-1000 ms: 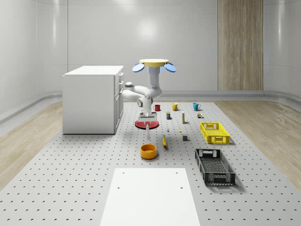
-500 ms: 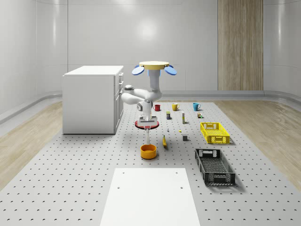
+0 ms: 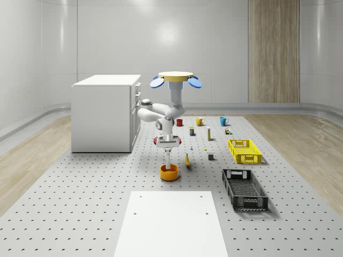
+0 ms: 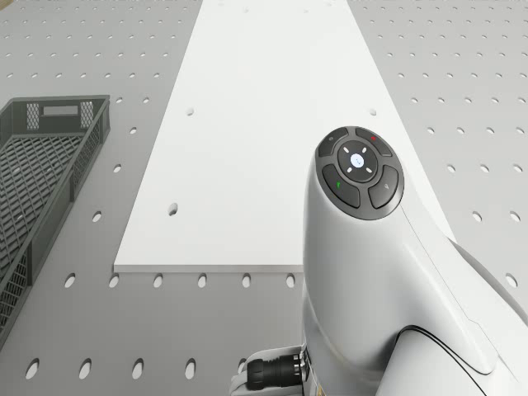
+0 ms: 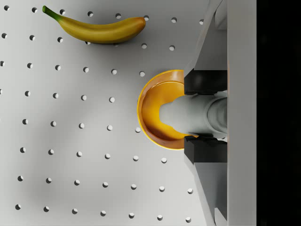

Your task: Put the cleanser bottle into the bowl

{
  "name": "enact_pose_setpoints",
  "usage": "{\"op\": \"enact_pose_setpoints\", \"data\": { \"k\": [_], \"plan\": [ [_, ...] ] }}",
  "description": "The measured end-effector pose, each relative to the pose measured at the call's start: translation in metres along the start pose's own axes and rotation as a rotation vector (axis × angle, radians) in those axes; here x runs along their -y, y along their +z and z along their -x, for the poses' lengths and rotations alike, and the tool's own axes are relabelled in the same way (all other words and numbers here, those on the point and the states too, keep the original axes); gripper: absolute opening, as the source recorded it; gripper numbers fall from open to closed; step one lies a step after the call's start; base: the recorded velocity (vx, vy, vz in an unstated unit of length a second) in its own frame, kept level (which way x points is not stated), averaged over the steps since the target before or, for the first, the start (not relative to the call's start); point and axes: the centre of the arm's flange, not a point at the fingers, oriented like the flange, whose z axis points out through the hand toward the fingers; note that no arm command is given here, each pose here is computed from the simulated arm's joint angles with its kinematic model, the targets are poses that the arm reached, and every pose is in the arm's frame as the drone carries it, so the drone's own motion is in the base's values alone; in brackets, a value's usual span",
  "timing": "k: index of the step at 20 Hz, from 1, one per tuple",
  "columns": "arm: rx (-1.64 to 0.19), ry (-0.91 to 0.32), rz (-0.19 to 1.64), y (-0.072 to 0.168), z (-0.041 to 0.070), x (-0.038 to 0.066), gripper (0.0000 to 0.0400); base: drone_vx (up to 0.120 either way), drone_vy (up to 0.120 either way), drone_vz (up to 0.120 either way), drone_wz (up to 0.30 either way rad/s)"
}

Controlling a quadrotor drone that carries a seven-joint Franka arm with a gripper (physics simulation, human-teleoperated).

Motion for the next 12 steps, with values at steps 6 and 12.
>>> {"op": "enact_pose_setpoints", "data": {
  "k": [6,12],
  "plan": [
    [-0.001,0.006,0.001,0.016,0.000,0.000,0.0130,0.000,0.000,0.000,0.000],
    [-0.002,0.003,0.001,0.044,0.000,0.000,0.0131,0.000,0.000,0.000,0.000]
  ]
}}
